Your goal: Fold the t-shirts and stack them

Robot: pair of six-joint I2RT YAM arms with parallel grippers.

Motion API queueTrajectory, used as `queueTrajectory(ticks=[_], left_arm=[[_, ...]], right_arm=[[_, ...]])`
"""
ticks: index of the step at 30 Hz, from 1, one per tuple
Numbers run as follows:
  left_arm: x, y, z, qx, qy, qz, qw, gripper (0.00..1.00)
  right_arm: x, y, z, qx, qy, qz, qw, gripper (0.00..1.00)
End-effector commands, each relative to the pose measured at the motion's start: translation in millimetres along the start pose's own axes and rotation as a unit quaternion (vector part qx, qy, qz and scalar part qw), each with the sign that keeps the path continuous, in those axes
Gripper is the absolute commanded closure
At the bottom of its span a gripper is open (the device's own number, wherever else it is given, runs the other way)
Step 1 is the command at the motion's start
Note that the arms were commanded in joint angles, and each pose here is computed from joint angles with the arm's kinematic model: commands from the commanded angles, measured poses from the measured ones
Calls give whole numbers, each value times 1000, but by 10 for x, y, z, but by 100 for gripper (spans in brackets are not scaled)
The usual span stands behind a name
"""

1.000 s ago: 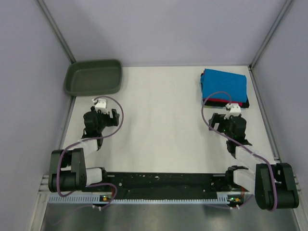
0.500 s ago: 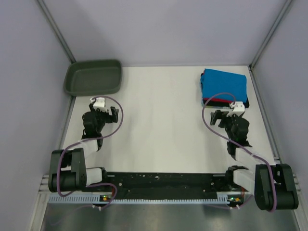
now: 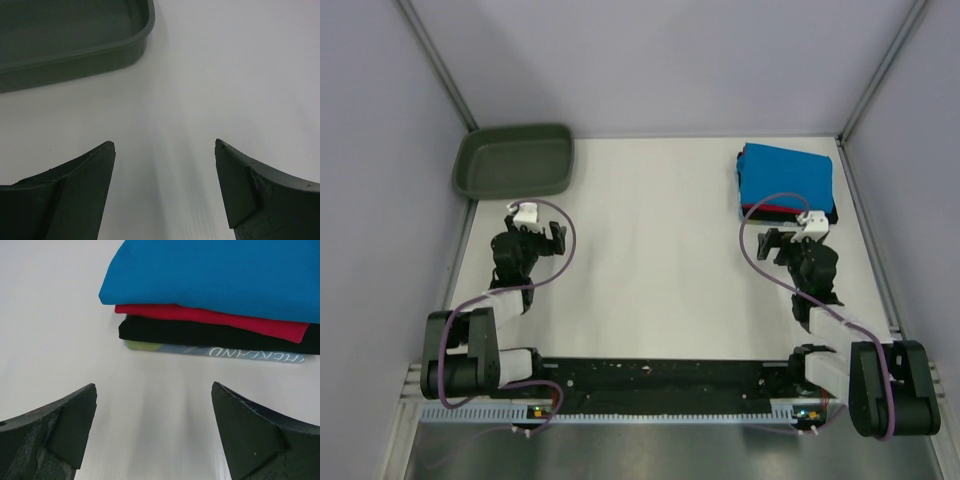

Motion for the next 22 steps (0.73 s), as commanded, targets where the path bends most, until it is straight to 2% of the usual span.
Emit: queueTrajectory(ticks=[1,17,22], left_arm=[[-107,8,37,3,-27,2,1000,16],[-108,24,63,-6,-20,-1,1000,16],[-109,67,115,-25,0,-7,1000,16]], right_arm=[[-69,-14,-19,1,-35,-5,999,5],[-72,-16,-16,1,-35,-4,999,5],[-70,-12,-11,-1,-32,-4,999,5]])
Point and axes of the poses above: each gripper's point midway between its finger pads, its own z axis out along the fingers, its own y axis along the line the jaws close on, x = y × z, the point moved 10 cm from there along -z, back along the fingers, and after that the axes turned 3 degrees about -z, right-handed, at the moved point
